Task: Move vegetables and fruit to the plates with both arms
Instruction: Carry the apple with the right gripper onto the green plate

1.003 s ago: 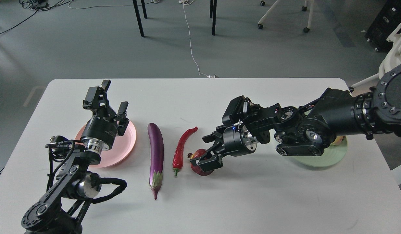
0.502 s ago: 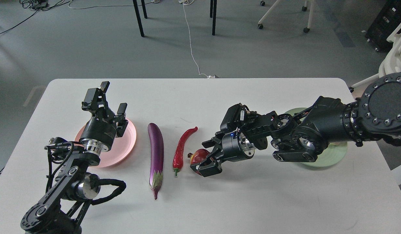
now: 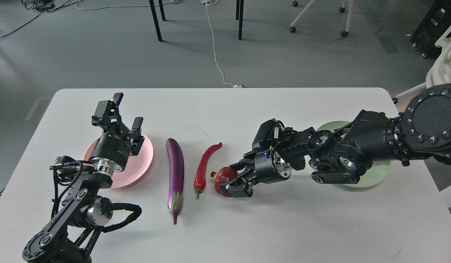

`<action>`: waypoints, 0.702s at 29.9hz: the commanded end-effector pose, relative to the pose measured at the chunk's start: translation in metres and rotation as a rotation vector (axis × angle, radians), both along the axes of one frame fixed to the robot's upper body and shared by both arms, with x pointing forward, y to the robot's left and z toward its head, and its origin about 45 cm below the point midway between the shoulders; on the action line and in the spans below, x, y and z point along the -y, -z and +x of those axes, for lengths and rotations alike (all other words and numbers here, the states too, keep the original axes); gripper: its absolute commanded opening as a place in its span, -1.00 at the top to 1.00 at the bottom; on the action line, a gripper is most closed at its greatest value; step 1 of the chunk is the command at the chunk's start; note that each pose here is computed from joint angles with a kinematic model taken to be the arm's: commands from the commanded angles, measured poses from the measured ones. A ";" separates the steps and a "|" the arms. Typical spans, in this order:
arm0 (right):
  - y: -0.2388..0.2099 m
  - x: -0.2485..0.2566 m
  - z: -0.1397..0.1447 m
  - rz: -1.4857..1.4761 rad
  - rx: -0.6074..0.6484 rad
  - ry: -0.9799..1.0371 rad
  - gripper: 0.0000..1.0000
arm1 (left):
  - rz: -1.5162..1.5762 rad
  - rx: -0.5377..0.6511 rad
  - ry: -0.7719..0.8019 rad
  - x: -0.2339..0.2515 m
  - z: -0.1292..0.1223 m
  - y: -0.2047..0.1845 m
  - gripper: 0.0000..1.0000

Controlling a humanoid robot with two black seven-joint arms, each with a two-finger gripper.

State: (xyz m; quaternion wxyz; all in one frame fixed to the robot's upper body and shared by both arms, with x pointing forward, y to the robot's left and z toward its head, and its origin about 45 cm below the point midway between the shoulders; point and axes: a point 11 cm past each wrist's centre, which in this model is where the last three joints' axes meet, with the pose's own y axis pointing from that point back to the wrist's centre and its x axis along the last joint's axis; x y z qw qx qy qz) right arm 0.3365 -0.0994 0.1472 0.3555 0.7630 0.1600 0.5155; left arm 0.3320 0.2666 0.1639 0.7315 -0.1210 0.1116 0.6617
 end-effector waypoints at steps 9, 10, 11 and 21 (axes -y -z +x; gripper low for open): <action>-0.081 0.052 0.041 0.017 0.122 0.108 0.21 | -0.004 0.008 -0.007 -0.002 0.000 -0.003 -0.98; -0.088 0.064 0.046 0.011 0.142 0.124 0.20 | -0.006 0.008 -0.007 -0.001 0.000 -0.003 -0.98; -0.095 0.077 0.051 -0.001 0.167 0.134 0.20 | -0.008 0.008 -0.007 -0.001 0.000 -0.003 -0.98; -0.095 0.207 0.058 -0.142 0.242 0.301 0.16 | -0.021 0.006 -0.004 0.005 0.000 -0.001 -0.98</action>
